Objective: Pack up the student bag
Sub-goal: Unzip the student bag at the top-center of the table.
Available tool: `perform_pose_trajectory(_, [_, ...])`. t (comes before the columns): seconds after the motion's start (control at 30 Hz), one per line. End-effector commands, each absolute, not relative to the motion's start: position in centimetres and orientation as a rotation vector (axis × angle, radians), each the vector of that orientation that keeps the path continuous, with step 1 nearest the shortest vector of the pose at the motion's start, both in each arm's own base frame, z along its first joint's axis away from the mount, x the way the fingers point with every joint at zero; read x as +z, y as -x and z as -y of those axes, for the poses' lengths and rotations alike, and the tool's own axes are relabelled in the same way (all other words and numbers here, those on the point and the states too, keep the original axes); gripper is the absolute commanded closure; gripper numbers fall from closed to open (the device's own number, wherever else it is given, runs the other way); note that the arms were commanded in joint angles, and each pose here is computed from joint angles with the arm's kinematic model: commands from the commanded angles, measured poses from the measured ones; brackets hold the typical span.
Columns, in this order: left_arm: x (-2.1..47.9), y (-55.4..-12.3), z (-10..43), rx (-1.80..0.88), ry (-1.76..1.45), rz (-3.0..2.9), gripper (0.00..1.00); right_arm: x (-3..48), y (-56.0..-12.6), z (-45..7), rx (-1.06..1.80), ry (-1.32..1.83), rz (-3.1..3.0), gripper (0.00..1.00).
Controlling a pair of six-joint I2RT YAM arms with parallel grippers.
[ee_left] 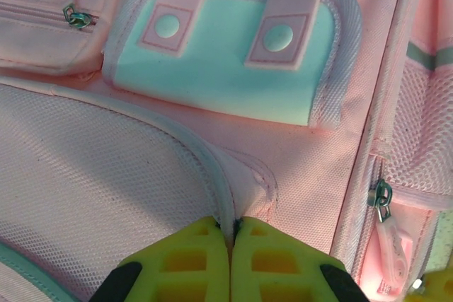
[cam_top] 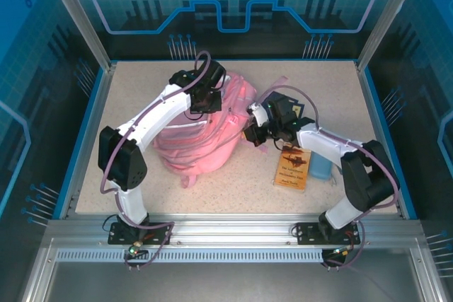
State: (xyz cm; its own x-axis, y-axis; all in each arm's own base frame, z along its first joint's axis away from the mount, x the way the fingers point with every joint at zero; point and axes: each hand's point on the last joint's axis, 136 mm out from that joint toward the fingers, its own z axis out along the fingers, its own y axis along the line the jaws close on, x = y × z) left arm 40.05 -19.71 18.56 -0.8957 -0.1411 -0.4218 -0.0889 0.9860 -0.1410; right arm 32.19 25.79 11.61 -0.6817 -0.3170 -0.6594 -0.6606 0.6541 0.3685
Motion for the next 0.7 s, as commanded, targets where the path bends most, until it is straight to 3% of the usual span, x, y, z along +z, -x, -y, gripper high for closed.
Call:
perform_pose_trajectory(0.0, [19.7, -42.5, 20.7, -0.267, 0.288, -2.575, 1.0, 11.9, -29.5, -27.5, 0.883, 0.848, -2.275, 1.0])
perform_pose_trajectory(0.13, [19.8, -42.6, 20.9, -0.285, 0.293, -2.572, 1.0, 11.2, -26.5, -28.9, 0.925, 0.967, -2.242, 1.0])
perform_pose_trajectory(0.23, [19.8, -42.5, 20.8, -0.279, 0.283, -2.575, 1.0, 11.1, -26.9, -27.9, 0.862, 0.908, -2.243, 1.0])
perform_pose_trajectory(0.4, [20.0, -42.2, 20.9, -0.298, 0.259, -2.586, 1.0, 11.7, -29.2, -25.1, 0.743, 0.721, -2.243, 0.65])
perform_pose_trajectory(0.53, [19.9, -42.2, 21.1, -0.309, 0.255, -2.589, 1.0, 10.9, -29.6, -25.6, 0.752, 0.706, -2.28, 0.51])
perform_pose_trajectory(0.67, [20.0, -42.2, 21.3, -0.317, 0.249, -2.588, 1.0, 10.3, -30.3, -26.1, 0.743, 0.717, -2.283, 0.47])
